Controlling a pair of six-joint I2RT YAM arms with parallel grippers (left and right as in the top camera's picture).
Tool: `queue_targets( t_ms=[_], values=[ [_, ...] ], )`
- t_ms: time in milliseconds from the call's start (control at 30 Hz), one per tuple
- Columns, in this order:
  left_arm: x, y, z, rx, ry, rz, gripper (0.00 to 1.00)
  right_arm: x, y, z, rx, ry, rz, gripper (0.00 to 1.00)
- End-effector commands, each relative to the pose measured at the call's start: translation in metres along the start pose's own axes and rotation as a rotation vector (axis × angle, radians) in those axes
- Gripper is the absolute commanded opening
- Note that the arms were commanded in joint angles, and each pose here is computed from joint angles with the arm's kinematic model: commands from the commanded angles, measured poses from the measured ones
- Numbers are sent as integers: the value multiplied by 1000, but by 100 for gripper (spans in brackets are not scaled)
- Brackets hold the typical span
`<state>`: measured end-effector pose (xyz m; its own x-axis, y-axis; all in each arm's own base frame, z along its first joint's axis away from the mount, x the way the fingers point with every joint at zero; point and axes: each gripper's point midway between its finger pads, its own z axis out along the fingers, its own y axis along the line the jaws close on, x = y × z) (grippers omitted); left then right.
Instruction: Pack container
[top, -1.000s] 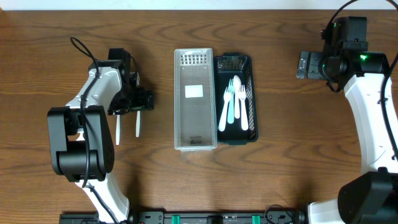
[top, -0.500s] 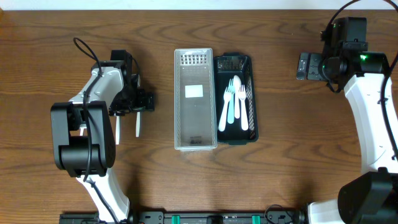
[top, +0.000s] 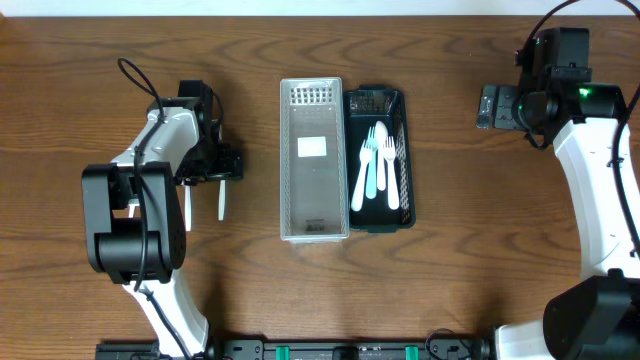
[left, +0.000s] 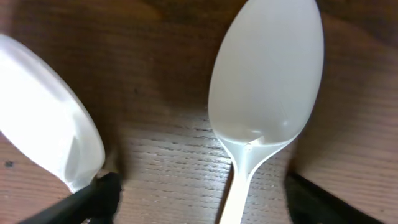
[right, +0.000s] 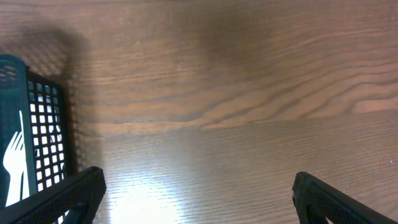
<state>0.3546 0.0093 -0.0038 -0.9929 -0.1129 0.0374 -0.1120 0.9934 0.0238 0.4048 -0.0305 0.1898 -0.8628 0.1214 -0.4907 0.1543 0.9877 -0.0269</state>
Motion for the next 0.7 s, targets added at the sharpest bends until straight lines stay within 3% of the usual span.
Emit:
queue_targets(
  t_ms=[0,133,333,433,667],
  values=[
    [6,13,10,-73,37,-5,75,2,-2,4,0,13,-12,99],
    [6,13,10,-73,40,-5,61,2,-2,4,0,12,-12,99],
    [7,10,10,-74,42,0,30,2,-2,4,0,12,-12,99],
    [7,8,10,-74,42,5,21,2,-2,4,0,12,-12,99],
    [7,7,10,-75,42,8,19,2,-2,4,0,11,-12,99]
  ],
)
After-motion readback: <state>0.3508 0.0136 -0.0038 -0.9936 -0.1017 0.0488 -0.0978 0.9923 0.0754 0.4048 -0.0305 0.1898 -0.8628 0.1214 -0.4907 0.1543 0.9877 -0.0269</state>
